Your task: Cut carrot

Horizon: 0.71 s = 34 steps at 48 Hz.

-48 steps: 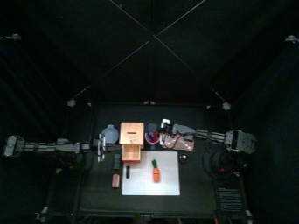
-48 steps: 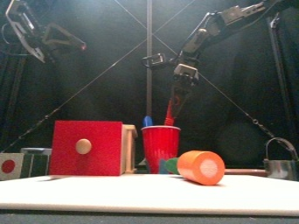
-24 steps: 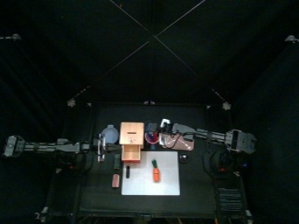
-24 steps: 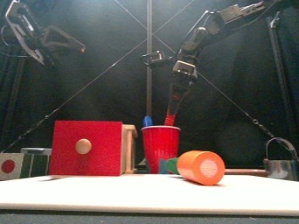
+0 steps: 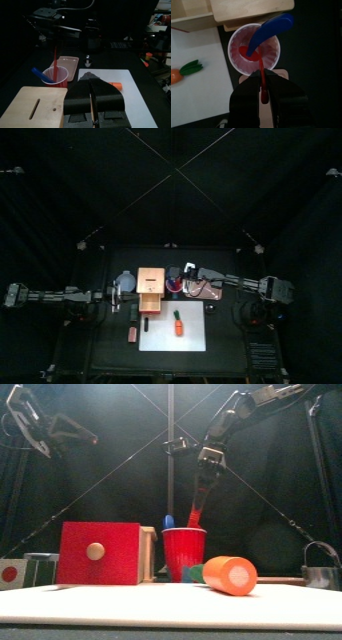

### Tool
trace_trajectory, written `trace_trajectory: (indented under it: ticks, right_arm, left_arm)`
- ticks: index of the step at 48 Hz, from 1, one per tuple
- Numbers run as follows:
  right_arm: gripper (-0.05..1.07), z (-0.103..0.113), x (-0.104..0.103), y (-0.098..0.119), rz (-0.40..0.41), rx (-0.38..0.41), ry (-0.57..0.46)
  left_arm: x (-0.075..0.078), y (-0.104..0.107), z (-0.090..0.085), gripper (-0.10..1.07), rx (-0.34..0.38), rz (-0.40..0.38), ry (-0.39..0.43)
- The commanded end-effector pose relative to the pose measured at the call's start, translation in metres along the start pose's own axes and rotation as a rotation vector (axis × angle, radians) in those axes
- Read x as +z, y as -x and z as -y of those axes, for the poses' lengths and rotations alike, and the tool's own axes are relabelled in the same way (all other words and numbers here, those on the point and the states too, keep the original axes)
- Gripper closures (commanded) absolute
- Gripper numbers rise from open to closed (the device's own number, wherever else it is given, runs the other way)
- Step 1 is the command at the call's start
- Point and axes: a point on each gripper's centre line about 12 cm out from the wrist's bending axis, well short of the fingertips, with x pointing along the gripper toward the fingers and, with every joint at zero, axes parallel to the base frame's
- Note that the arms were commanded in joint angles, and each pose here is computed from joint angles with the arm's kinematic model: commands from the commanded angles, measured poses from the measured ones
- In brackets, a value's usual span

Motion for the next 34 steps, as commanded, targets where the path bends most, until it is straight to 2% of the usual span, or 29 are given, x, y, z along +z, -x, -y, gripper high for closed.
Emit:
trace_trajectory:
  ticks: [1, 10, 18, 25, 34]
  right_arm:
    - [0.58, 0.004, 0.006, 0.038, 0.076, -0.016, -0.017]
    - [0.59, 0.0, -0.005, 0.075, 0.158, 0.001, -0.04]
    - [0.65, -0.01, -0.022, 0.102, 0.326, 0.039, -0.074]
    - [0.67, -0.023, -0.044, 0.107, 0.481, 0.065, -0.092]
    - [0.68, -0.045, -0.071, 0.098, 0.668, 0.077, -0.069]
  left_arm:
    - [0.006, -0.001, -0.001, 0.86, 0.006, 0.021, 0.002]
    - [0.006, -0.001, -0.004, 0.86, 0.019, 0.02, 0.003]
    - [0.007, -0.001, -0.004, 0.86, 0.02, 0.023, 0.003]
    - [0.009, -0.002, -0.005, 0.86, 0.02, 0.032, 0.001]
    - [0.01, -0.007, -0.004, 0.86, 0.016, 0.026, -0.005]
